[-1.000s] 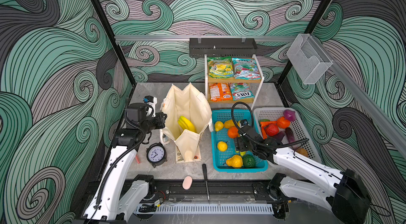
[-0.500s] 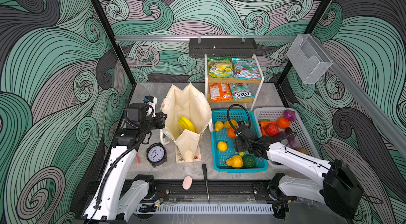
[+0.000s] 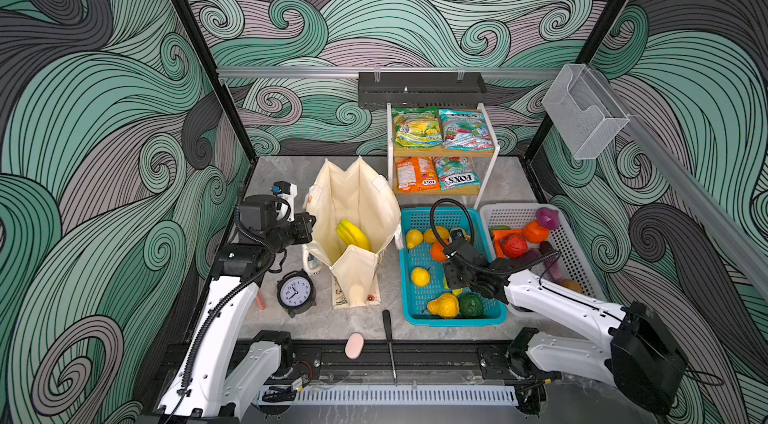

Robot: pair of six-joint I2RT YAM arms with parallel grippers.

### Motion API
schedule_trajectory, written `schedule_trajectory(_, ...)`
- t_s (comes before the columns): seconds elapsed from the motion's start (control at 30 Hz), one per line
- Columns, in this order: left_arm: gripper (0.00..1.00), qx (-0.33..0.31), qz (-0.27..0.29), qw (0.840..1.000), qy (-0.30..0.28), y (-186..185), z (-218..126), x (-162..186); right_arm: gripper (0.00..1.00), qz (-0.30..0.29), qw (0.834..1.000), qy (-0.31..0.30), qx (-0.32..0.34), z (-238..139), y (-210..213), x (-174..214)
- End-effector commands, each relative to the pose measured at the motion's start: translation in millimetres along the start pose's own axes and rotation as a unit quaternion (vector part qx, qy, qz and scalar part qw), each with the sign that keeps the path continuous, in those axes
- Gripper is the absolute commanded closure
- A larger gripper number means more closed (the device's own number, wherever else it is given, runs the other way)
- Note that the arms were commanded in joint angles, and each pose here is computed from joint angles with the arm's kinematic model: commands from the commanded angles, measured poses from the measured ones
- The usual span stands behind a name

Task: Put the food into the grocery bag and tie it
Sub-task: 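Grasp the yellow-red mango in the teal basket with the right gripper, then carry the mango into the tote bag beside the banana with the right gripper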

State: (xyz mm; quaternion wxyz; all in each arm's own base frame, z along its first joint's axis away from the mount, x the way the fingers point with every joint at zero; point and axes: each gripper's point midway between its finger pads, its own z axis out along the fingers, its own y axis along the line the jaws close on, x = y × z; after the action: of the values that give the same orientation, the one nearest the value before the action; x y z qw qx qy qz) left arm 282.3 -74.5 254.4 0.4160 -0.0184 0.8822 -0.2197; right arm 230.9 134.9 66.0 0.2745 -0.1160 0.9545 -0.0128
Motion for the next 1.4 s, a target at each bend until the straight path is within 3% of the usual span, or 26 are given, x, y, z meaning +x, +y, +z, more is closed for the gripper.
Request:
schedule_trajectory(0.0,1.00,0.022,0.018,0.999,-0.023,-11.1,-6.4,-9.7,0.41,0.011,0.999,-0.025,-0.024,-20.2,3.0,-16.7)
schedule_trajectory(0.37,1.00,0.024,0.017,0.999,-0.020,-11.7,-5.5,-8.7,0.43,0.010,0.983,-0.135,-0.124,-109.6,19.4,-82.3)
schedule_trajectory(0.6,1.00,0.030,0.017,0.999,-0.019,-13.7,-5.1,-8.7,0.44,-0.015,0.964,-0.194,-0.181,-159.1,42.1,-137.0)
schedule_trajectory(0.8,1.00,0.041,0.018,0.999,-0.017,-17.0,-4.1,-8.6,0.45,-0.035,0.939,-0.234,-0.249,-193.2,91.3,-190.9)
schedule_trajectory(1.13,1.00,0.062,0.018,0.998,-0.013,-23.5,-1.9,-7.6,0.46,-0.137,0.912,-0.223,-0.317,-205.2,204.8,-230.3)
schedule_trajectory(1.37,1.00,0.081,0.014,0.996,-0.014,-29.7,-1.8,-8.3,0.46,-0.181,0.914,-0.164,-0.323,-161.1,257.6,-219.1)
